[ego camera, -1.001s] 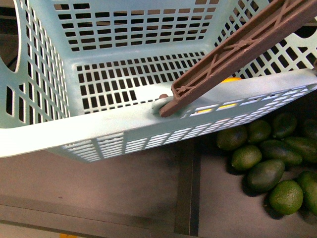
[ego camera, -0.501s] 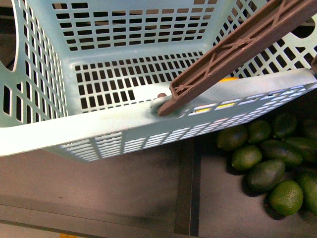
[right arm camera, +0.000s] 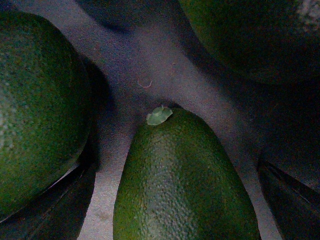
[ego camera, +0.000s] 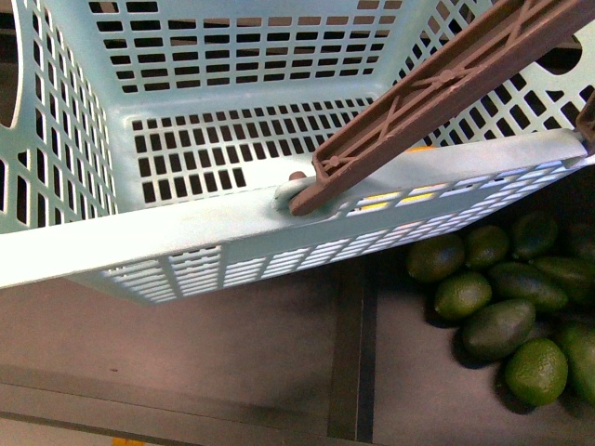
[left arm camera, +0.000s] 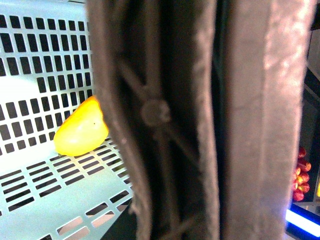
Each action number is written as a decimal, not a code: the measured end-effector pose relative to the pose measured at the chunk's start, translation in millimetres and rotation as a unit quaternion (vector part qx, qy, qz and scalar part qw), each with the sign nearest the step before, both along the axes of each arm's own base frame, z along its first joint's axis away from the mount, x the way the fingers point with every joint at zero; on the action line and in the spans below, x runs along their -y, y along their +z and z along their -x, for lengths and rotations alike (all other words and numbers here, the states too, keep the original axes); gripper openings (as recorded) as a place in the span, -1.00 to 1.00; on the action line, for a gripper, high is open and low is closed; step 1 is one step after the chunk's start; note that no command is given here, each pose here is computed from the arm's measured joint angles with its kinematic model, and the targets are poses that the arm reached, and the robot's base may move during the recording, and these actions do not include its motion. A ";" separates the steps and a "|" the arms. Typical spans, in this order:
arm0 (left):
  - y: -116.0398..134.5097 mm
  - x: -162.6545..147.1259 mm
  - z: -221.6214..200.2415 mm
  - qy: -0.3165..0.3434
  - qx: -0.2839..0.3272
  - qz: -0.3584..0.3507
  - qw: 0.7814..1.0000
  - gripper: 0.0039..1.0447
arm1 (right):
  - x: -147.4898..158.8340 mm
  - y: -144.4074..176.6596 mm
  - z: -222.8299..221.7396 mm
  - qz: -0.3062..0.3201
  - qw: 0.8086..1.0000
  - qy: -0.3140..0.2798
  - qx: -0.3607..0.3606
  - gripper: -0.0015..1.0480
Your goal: Pick mango and avocado into basket
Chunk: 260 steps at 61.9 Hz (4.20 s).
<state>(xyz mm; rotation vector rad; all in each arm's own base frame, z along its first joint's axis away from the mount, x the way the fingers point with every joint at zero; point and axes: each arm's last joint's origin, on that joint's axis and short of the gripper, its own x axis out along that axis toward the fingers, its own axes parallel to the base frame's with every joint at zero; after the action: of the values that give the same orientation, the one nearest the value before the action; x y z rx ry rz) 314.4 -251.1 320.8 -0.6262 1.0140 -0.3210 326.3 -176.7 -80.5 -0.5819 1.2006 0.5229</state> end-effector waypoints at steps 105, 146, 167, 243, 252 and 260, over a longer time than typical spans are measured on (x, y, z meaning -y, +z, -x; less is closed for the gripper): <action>0.0 0.0 0.0 0.000 0.000 0.000 1.000 -0.74 | -107.8 313.1 62.3 -0.265 0.834 -0.032 0.483 0.03; 0.0 0.0 0.0 0.000 0.000 0.000 1.000 -0.74 | -246.3 301.4 32.8 -0.317 0.821 -0.045 0.472 0.40; 0.0 0.0 0.0 0.000 0.001 -0.001 1.000 -0.74 | -223.1 319.9 46.5 -0.280 0.808 -0.174 0.489 0.83; 0.0 0.4 0.3 0.000 0.001 -0.001 1.000 -0.74 | -177.1 255.4 190.1 -0.267 0.757 -0.242 0.546 -0.96; 0.0 0.4 0.4 0.000 0.000 -0.001 1.000 -0.74 | -177.1 250.4 195.2 -0.269 0.752 -0.239 0.552 -0.96; 0.0 0.5 0.4 -0.001 0.000 0.000 1.000 -0.74 | -177.1 251.6 199.5 -0.270 0.751 -0.238 0.554 -0.96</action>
<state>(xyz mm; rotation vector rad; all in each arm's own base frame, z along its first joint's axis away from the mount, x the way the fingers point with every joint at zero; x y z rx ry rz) 314.0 -251.6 320.8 -0.6251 1.0144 -0.3225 126.8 0.3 171.1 0.0033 -0.0120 0.0027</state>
